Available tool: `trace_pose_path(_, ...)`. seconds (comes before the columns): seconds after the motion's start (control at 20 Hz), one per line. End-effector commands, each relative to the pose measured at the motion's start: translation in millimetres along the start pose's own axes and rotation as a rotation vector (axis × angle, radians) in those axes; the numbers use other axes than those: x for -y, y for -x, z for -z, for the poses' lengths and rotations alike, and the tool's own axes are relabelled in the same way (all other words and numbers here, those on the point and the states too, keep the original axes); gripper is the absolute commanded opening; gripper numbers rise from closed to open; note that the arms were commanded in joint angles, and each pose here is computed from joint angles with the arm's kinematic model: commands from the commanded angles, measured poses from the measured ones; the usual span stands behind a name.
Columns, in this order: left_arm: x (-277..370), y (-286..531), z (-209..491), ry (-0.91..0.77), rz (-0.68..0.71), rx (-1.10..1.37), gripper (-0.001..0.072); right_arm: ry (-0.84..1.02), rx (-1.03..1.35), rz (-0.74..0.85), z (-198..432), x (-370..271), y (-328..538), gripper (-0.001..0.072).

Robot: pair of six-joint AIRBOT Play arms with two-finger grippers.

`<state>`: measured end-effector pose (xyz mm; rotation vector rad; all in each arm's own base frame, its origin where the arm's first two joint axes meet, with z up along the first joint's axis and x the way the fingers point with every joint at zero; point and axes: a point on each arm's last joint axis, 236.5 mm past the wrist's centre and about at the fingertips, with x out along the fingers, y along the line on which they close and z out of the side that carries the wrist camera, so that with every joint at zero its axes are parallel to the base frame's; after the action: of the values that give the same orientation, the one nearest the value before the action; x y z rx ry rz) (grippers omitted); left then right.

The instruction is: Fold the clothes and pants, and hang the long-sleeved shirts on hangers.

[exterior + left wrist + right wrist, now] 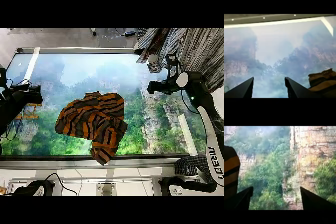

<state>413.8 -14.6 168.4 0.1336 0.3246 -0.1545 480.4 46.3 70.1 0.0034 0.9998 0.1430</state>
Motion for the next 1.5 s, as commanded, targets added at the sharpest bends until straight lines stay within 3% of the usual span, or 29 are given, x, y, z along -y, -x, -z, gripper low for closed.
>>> trace_pose_path(0.0, 5, 0, -4, 0.075, 0.022, 0.017, 0.0496, 0.0, 0.0, 0.0, 0, 0, 0, 0.0695)
trace_pose_path(1.45, 47, -17, 107, 0.157, 0.146, -0.246, 0.0497, -0.018, 0.067, -0.022, -16, -5, 1, 0.0694)
